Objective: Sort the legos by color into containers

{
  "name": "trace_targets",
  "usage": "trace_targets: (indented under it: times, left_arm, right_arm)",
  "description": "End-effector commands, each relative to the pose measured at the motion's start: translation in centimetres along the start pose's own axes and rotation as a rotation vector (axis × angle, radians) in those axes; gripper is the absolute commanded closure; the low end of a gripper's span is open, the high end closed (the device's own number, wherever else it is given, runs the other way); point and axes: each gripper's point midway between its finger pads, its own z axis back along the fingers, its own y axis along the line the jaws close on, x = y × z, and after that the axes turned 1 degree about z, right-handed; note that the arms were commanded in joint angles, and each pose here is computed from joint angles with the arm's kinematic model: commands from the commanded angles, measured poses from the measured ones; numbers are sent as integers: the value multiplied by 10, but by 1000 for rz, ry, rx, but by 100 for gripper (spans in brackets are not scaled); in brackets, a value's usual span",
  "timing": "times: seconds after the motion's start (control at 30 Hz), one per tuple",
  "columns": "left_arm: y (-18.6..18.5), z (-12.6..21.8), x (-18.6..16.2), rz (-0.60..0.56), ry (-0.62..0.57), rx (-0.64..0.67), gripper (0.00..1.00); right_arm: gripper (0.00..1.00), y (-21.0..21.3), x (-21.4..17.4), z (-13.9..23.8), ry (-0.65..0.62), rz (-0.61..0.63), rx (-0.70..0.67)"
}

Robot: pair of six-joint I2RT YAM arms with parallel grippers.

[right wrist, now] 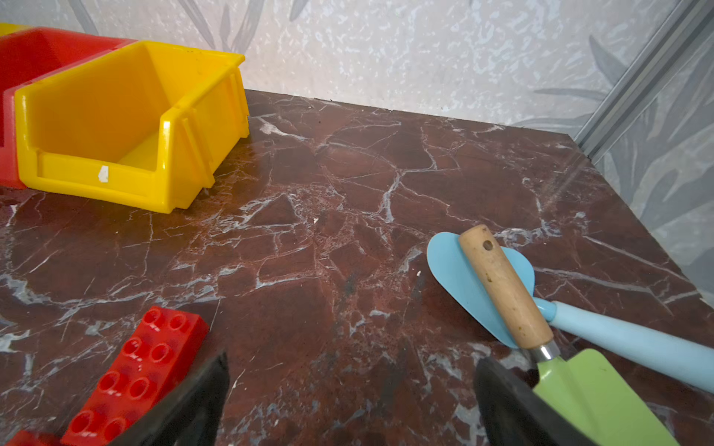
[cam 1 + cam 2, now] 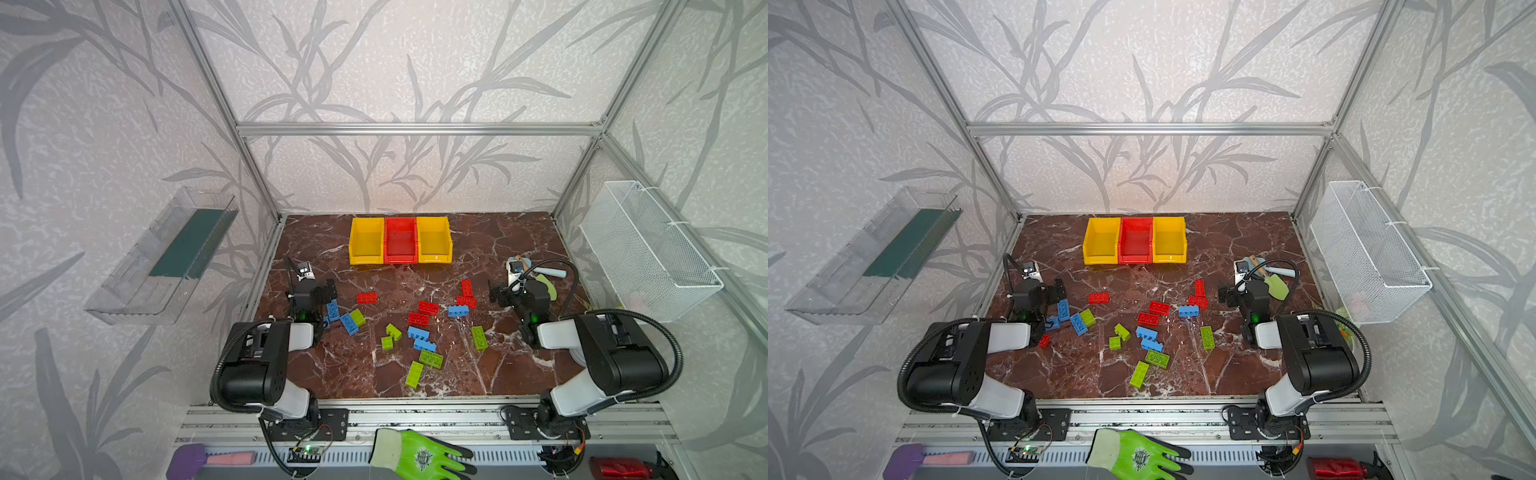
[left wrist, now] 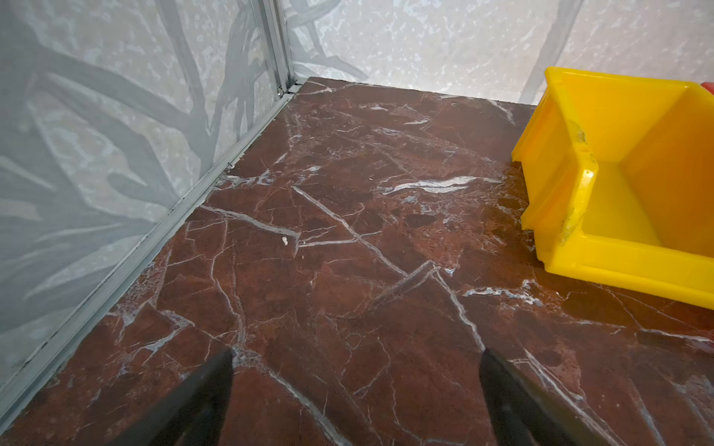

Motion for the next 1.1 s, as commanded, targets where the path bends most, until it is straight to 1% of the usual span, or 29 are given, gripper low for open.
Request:
trace_targets:
  times: [0.0, 1.07]
  left_arm:
    - [0, -1, 9, -5, -25, 4, 1]
    - [-1, -2, 9, -10, -20, 2, 1]
  right_arm:
    - [1, -1, 10, -1, -33, -2, 0]
    - [1, -1, 9, -1, -33, -3, 0]
